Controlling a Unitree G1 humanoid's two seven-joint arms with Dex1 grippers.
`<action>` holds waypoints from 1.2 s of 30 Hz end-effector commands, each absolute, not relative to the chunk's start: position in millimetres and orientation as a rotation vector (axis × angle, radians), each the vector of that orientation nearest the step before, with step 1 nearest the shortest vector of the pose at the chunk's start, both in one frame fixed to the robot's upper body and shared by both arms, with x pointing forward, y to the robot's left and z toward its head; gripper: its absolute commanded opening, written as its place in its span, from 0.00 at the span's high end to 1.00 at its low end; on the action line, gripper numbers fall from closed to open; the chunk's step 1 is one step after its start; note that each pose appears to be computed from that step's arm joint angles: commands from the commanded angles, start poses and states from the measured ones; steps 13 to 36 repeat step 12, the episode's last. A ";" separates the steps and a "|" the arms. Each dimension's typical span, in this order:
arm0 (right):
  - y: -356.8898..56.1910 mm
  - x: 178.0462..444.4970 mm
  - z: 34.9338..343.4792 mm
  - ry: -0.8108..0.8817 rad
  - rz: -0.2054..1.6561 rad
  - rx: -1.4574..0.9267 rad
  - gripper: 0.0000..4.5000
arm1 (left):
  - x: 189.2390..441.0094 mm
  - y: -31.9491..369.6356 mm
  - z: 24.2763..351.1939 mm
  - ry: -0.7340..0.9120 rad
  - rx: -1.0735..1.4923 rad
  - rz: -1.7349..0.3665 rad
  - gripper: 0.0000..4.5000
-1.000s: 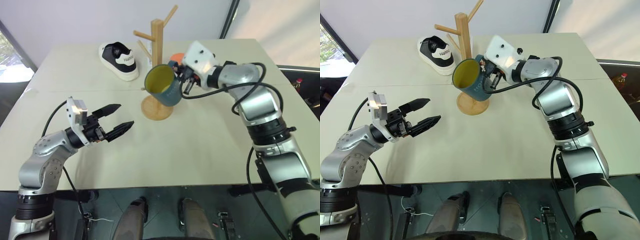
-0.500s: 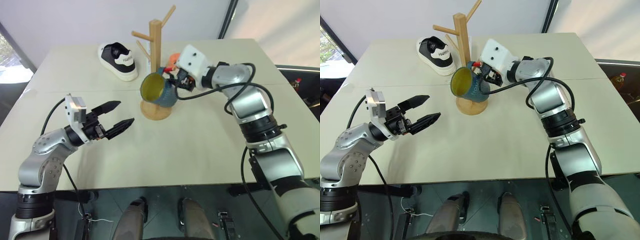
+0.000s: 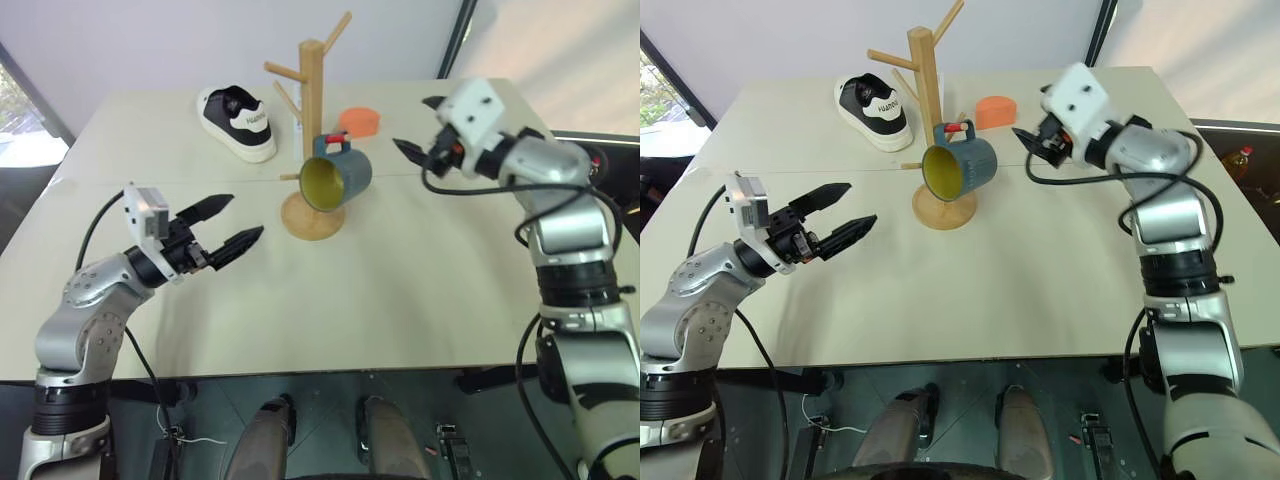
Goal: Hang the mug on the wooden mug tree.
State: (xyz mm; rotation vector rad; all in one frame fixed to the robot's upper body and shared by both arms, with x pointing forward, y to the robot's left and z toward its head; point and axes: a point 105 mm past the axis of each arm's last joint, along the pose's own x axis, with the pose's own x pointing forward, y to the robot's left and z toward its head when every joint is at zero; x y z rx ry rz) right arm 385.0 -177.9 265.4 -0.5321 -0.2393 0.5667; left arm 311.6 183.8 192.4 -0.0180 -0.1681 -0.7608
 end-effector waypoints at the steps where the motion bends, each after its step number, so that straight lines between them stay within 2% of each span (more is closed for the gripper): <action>1: -189.2 372.3 262.4 -0.296 0.563 -0.323 0.21 | 323.7 209.3 185.1 -0.174 -0.002 -0.580 0.00; 6: -199.7 370.4 193.4 -0.192 0.496 -0.165 0.21 | 332.7 235.1 149.0 -0.103 0.007 -0.397 0.00; 11: -200.6 368.6 162.4 -0.164 0.461 -0.095 0.21 | 331.7 247.5 127.5 -0.060 0.014 -0.320 0.00; 36: -200.6 368.6 159.9 -0.162 0.458 -0.088 0.21 | 331.3 248.3 126.0 -0.057 0.015 -0.315 0.00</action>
